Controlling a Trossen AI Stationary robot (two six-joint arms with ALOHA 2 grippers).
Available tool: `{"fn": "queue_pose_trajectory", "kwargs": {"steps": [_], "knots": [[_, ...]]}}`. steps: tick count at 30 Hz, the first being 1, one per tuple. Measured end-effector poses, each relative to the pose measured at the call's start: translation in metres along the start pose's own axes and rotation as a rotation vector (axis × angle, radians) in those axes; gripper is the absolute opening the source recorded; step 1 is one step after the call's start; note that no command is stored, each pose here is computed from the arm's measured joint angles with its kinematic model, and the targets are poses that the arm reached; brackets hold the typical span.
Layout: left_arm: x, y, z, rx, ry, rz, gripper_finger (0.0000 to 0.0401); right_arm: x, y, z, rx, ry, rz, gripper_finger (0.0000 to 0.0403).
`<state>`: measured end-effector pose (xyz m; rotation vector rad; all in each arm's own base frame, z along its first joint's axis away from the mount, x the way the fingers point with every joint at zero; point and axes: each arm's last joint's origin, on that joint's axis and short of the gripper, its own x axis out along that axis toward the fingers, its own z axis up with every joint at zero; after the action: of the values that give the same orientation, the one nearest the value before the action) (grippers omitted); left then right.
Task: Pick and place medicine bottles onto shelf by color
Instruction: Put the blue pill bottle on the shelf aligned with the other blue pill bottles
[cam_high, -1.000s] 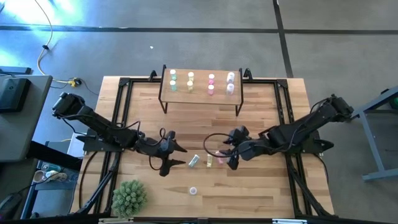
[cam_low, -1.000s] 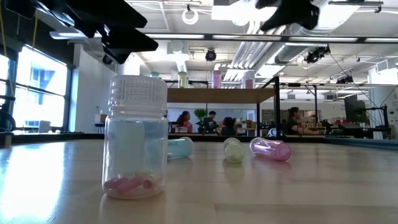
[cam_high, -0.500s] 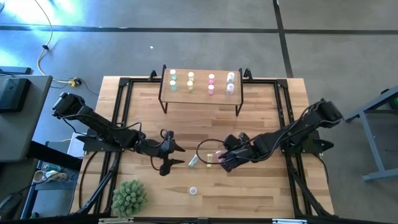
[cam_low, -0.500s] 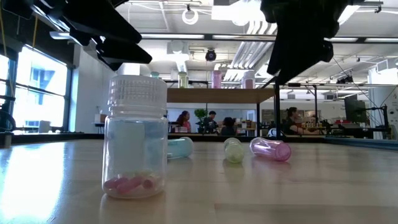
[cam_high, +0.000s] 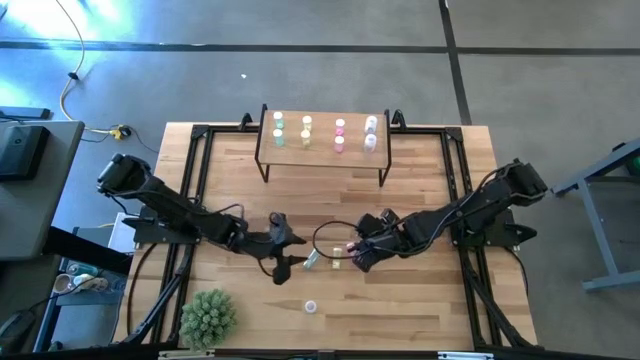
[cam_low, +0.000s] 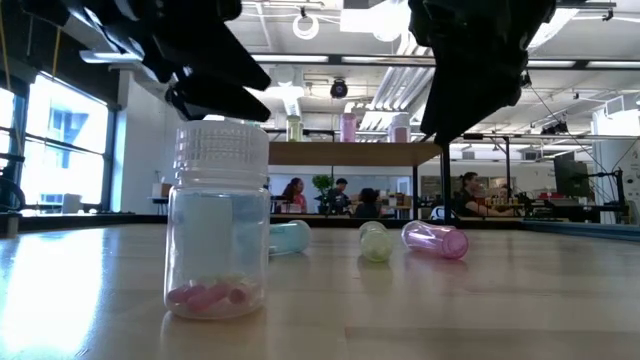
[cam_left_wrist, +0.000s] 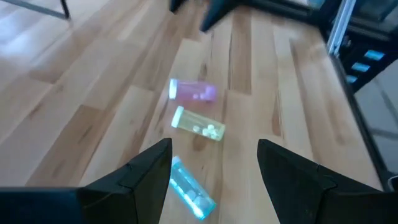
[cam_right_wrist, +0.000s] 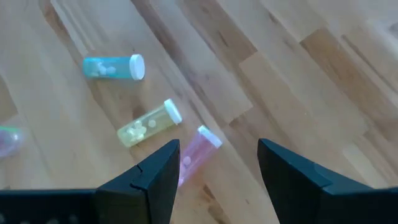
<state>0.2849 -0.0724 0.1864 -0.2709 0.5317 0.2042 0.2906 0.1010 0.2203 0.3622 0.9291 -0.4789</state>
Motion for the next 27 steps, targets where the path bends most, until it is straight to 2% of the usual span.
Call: {"fn": "queue_pose_trajectory", "kwargs": {"steps": [3, 6, 13, 21, 27], "knots": [[0.010, -0.004, 0.000, 0.022, 0.071, 0.034, 0.0225, 0.002, -0.003, 0.003, -0.012, -0.001, -0.010, 0.0206], [0.018, -0.005, -0.003, -0.007, 0.127, 0.085, 0.0225, 0.003, -0.005, 0.006, -0.025, -0.002, -0.016, 0.0206], [0.034, -0.005, -0.017, -0.072, 0.171, 0.125, 0.0225, 0.004, -0.008, 0.006, -0.033, 0.008, -0.031, 0.0206], [0.045, -0.004, -0.031, -0.104, 0.239, 0.114, 0.0225, 0.004, -0.008, 0.005, -0.032, 0.011, -0.034, 0.0206], [0.045, -0.006, -0.028, -0.122, 0.205, 0.111, 0.0225, 0.004, -0.008, 0.005, -0.031, 0.010, -0.033, 0.0206]]}}
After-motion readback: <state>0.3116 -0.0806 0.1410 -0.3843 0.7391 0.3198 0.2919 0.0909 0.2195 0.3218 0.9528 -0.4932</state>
